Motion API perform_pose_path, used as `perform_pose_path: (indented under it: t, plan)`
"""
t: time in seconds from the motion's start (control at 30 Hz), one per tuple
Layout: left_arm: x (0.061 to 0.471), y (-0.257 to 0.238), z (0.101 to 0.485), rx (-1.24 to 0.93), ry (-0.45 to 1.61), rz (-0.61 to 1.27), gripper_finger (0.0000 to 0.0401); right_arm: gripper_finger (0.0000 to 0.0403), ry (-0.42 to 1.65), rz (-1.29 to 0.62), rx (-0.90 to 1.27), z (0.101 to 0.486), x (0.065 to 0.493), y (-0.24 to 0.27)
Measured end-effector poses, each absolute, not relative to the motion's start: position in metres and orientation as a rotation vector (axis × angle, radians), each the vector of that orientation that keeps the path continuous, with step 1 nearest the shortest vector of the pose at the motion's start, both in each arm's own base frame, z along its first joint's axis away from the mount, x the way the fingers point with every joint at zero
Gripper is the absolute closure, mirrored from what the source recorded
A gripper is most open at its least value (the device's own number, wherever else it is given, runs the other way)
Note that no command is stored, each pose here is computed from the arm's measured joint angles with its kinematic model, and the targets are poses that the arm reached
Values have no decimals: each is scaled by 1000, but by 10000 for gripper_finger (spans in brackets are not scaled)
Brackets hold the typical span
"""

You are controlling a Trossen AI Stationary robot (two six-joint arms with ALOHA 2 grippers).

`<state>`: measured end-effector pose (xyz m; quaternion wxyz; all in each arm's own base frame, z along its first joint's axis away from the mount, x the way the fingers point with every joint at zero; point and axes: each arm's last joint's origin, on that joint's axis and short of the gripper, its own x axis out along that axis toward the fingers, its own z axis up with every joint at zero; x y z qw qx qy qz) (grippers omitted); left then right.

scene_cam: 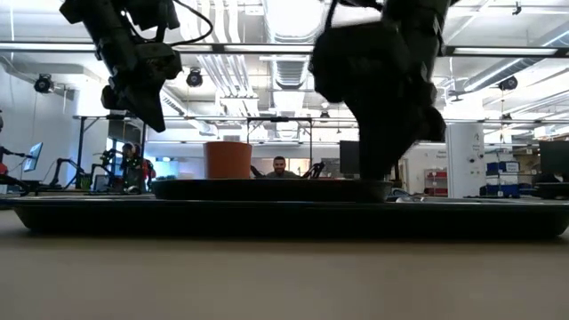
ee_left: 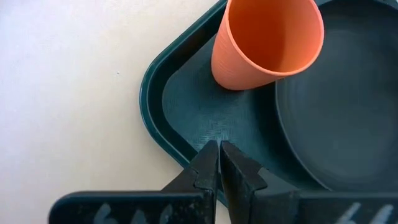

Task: Pick and place plate/cup/fork/spoon on tray
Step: Adjust the black plate, then adjust the orange cup

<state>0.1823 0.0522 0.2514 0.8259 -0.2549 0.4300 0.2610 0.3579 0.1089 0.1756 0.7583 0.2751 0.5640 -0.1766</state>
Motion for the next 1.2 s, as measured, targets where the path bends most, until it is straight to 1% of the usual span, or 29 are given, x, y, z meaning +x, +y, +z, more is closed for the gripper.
perform_pose_path:
  t: [0.27,0.47,0.6,0.7,0.9,1.0,1.1,1.2]
  plan:
    - [188,54,264,-472,854,514,401,394,1104,-284,609,221,369,113]
    - [205,59,286,-280,701,415,401,394,1025,-228,579,248,375,114]
    - [212,61,293,-149,735,345,397,394,999,-208,573,258,378,115]
    - [217,62,290,-105,816,316,374,394,992,-201,572,261,378,115]
    - [237,68,271,-126,926,290,291,394,995,-203,570,263,378,115]
    - [247,71,267,-133,953,291,261,394,995,-201,569,264,378,116]
    - [257,76,266,-137,974,295,248,394,994,-191,561,265,378,118]
    - [264,84,261,-151,1015,307,246,394,983,-175,557,269,378,121]
